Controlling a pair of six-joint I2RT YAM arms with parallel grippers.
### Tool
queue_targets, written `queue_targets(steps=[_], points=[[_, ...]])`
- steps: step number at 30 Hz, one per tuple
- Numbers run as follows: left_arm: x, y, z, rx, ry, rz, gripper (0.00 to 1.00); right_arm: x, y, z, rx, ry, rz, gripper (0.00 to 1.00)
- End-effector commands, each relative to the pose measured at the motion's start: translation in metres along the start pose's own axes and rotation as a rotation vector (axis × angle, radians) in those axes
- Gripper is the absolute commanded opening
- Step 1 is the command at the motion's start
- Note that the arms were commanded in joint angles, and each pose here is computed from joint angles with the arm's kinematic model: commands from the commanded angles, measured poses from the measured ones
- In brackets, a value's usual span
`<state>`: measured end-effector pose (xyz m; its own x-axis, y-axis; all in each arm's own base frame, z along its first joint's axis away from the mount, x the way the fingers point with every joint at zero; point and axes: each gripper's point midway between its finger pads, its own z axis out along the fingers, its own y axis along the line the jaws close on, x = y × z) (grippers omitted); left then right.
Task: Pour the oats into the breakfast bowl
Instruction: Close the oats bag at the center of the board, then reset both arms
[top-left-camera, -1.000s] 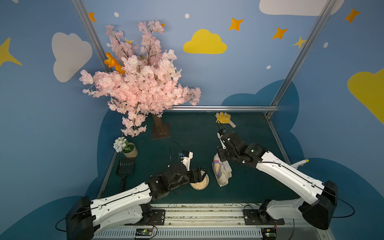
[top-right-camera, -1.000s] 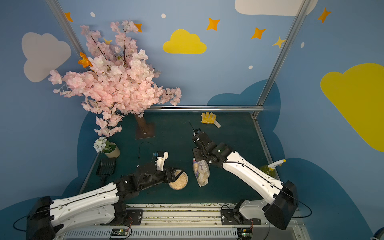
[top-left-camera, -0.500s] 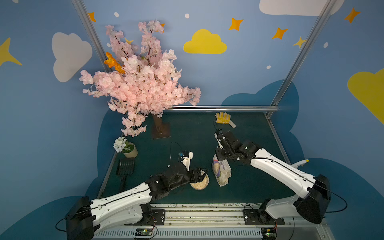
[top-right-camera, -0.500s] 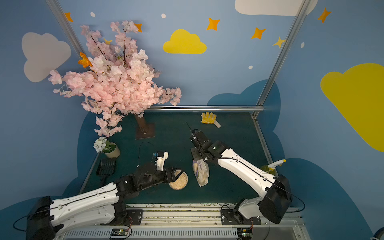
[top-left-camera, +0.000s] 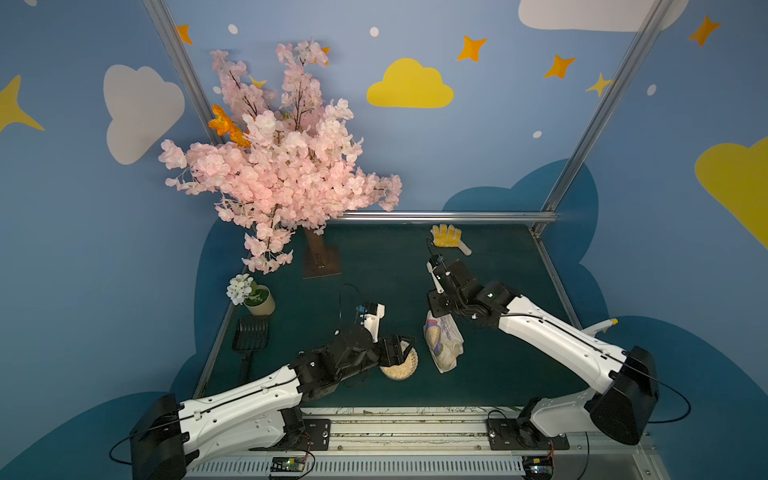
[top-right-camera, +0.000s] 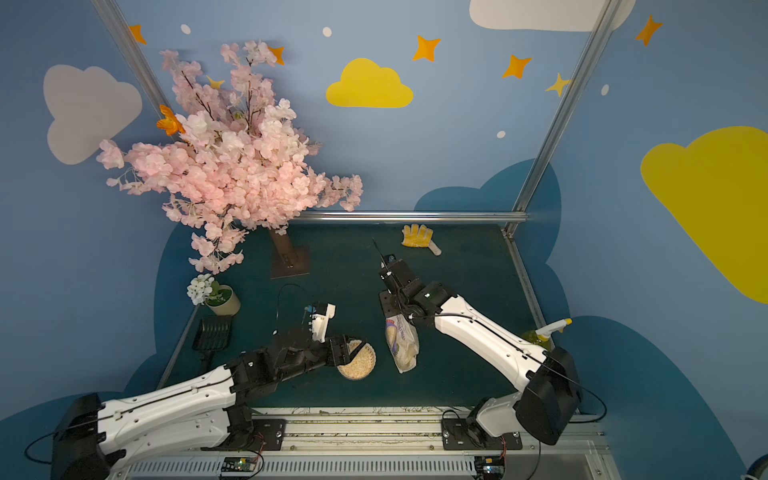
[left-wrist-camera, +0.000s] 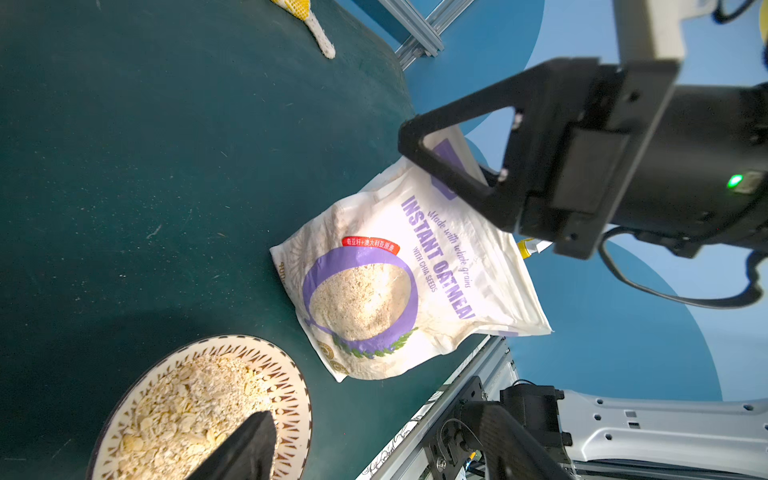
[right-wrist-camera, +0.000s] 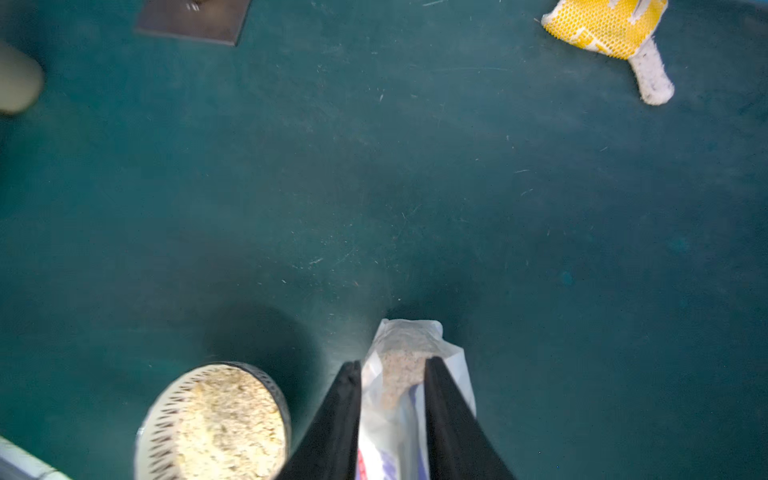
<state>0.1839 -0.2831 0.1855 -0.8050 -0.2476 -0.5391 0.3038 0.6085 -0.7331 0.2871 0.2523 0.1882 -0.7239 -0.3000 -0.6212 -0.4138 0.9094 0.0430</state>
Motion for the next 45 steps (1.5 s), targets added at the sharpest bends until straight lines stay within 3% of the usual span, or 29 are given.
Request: queue_targets(steps=[1, 8, 9, 10, 11, 12, 13, 19, 24, 29, 33, 40, 45], points=[[-0.001, 0.003, -0.003, -0.009, -0.009, 0.015, 0.82, -0.009, 0.001, -0.005, -0.004, 0.006, -0.018, 0.00], [-0.004, -0.004, -0.006, 0.005, -0.003, 0.072, 0.83, -0.016, 0.000, -0.022, -0.029, -0.070, 0.030, 0.00], [-0.004, -0.006, -0.007, 0.010, 0.000, 0.091, 0.85, -0.016, -0.001, -0.025, -0.032, -0.077, 0.031, 0.16], [-0.006, -0.008, -0.009, 0.013, -0.001, 0.109, 0.87, -0.018, -0.002, -0.030, -0.033, -0.088, 0.024, 0.52], [-0.008, -0.009, -0.011, 0.015, -0.003, 0.130, 0.90, -0.019, -0.003, -0.035, -0.037, -0.100, 0.013, 0.76], [-0.009, -0.010, -0.013, 0.012, -0.004, 0.155, 0.95, -0.019, -0.005, -0.040, -0.036, -0.113, 0.011, 0.88], [-0.010, -0.008, -0.016, -0.001, -0.003, 0.183, 1.00, -0.020, -0.007, -0.047, -0.034, -0.131, 0.006, 0.93], [-0.030, -0.008, -0.050, -0.091, -0.016, 0.423, 1.00, -0.015, -0.037, -0.085, 0.017, -0.345, 0.070, 0.96], [-0.067, 0.007, -0.078, -0.255, -0.150, 0.598, 1.00, -0.006, -0.081, -0.113, 0.164, -0.585, 0.138, 0.98], [-0.109, 0.060, -0.091, -0.473, -0.332, 0.538, 1.00, 0.005, -0.129, -0.115, 0.427, -0.744, 0.166, 0.98], [-0.130, 0.117, -0.102, -0.650, -0.395, 0.471, 1.00, 0.016, -0.162, -0.087, 0.524, -0.699, 0.186, 0.98], [-0.166, 0.185, -0.133, -0.857, -0.564, 0.417, 1.00, 0.049, -0.259, -0.040, 0.696, -0.538, 0.336, 0.98], [-0.173, 0.220, -0.130, -0.931, -0.580, 0.480, 1.00, 0.072, -0.277, -0.007, 0.729, -0.377, 0.243, 0.98]])
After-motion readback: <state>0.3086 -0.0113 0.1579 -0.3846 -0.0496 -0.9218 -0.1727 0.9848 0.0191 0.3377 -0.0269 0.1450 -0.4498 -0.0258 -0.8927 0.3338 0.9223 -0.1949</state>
